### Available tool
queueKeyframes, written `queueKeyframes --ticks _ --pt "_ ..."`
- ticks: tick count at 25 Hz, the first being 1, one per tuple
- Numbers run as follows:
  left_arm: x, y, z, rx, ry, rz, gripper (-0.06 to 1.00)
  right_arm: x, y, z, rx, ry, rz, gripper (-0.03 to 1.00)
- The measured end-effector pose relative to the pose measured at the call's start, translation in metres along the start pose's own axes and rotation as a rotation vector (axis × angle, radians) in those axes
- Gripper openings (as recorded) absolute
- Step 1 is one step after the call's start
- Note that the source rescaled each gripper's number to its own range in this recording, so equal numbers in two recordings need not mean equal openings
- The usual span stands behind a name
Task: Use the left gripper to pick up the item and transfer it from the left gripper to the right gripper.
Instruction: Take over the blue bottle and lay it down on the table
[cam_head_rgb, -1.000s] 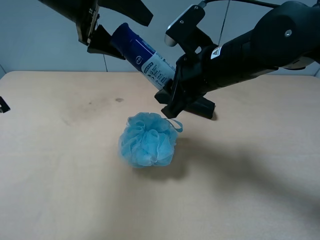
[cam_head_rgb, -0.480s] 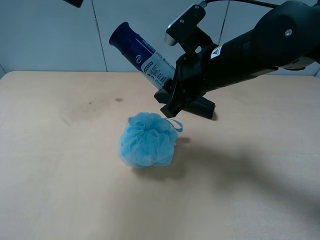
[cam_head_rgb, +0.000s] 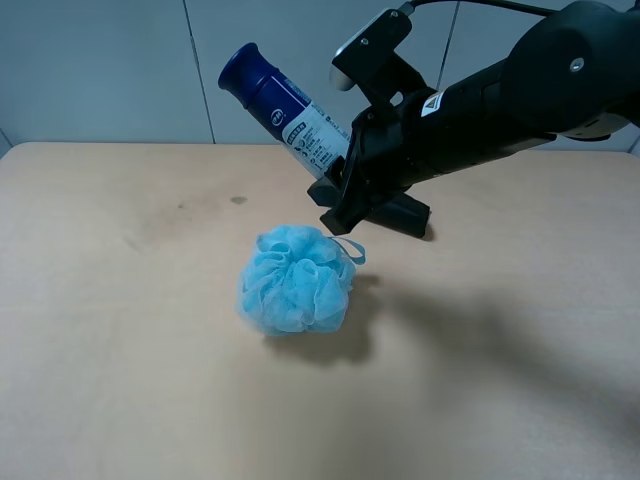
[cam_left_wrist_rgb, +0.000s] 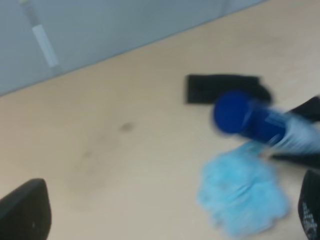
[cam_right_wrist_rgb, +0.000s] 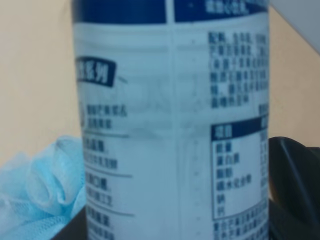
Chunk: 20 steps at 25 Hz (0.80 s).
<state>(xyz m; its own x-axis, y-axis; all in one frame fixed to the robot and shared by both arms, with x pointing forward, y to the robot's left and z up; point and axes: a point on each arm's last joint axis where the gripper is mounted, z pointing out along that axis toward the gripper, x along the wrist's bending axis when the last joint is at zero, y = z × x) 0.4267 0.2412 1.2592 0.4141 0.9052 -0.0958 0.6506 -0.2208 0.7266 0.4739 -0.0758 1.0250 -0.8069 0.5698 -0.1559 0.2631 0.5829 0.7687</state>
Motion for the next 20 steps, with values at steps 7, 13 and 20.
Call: queueKeyframes --ticks 7,13,20 --pt "0.001 -0.077 -0.036 0.011 0.171 0.025 0.99 0.000 0.000 0.000 0.000 0.000 0.002 0.00" --pt "-0.007 -0.149 -0.049 -0.004 0.190 0.027 0.99 0.000 0.000 0.000 0.000 0.000 0.003 0.00" --pt "-0.011 -0.233 -0.040 -0.028 0.198 0.027 0.99 0.000 0.000 0.000 0.000 0.000 0.006 0.00"
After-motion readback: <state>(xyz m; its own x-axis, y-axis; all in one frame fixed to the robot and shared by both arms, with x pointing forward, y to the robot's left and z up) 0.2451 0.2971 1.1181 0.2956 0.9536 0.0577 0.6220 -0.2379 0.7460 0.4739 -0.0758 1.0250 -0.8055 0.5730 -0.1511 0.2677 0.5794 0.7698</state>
